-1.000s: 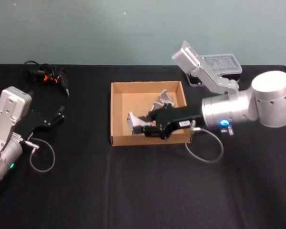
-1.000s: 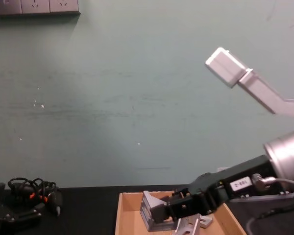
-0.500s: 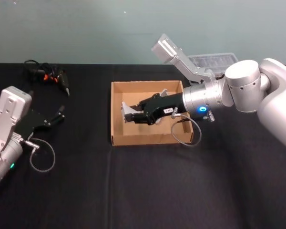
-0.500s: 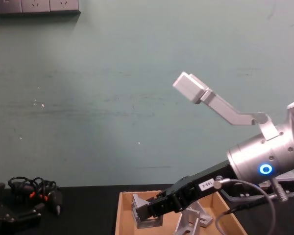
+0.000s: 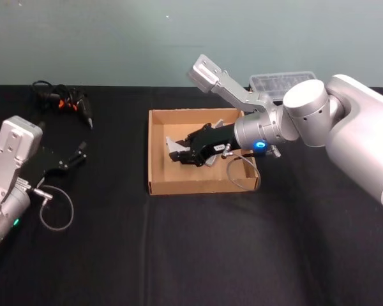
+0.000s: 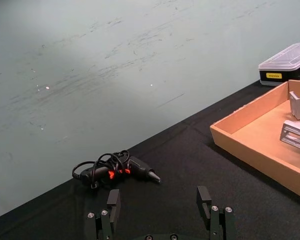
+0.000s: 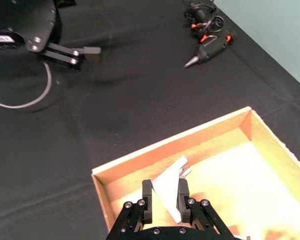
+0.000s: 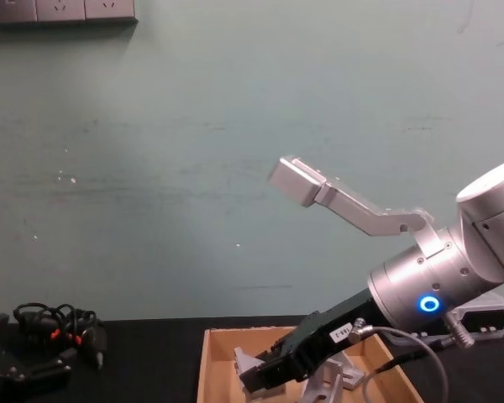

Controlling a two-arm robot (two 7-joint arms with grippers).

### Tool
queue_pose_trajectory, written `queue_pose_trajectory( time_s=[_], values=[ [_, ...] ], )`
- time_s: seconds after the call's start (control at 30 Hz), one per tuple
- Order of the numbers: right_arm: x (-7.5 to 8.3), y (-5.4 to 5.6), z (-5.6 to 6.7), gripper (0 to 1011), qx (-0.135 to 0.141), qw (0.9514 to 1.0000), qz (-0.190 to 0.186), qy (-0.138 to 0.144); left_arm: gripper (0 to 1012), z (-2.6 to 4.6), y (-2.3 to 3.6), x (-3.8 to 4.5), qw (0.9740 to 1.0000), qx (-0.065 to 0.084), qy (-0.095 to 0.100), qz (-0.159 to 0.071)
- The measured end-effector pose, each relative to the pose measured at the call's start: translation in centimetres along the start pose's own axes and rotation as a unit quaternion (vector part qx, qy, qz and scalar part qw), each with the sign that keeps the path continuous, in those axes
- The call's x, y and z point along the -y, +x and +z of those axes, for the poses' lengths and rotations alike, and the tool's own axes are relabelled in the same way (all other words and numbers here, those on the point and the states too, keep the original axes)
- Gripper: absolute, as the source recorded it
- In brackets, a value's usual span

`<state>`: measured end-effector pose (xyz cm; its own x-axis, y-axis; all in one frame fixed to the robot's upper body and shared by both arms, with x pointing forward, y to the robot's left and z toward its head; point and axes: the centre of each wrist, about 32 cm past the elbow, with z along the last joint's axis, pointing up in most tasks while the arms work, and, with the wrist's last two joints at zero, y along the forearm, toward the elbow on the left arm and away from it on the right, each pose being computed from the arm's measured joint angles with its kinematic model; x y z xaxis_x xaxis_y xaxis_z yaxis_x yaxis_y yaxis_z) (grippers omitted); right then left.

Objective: Use one hand to pick up the angle iron from the table and place it into the box.

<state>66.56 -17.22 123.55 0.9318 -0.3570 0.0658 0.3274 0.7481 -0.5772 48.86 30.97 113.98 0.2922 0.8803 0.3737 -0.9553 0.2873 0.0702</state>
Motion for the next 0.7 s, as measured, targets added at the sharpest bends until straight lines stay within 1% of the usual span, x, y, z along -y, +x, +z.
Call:
queue_pose_trajectory(
  time_s=[0.4,0.7],
  values=[
    [-0.56,0.02,0.02,298,0.016,0.9995,-0.026,-0.011,1000,0.0,0.0,0.0,1.0,0.0,0.0,0.0],
    [-0.93,-0.57,0.35,298,0.038,0.9974,-0.057,-0.022,1000,0.0,0.0,0.0,1.0,0.0,0.0,0.0]
  ],
)
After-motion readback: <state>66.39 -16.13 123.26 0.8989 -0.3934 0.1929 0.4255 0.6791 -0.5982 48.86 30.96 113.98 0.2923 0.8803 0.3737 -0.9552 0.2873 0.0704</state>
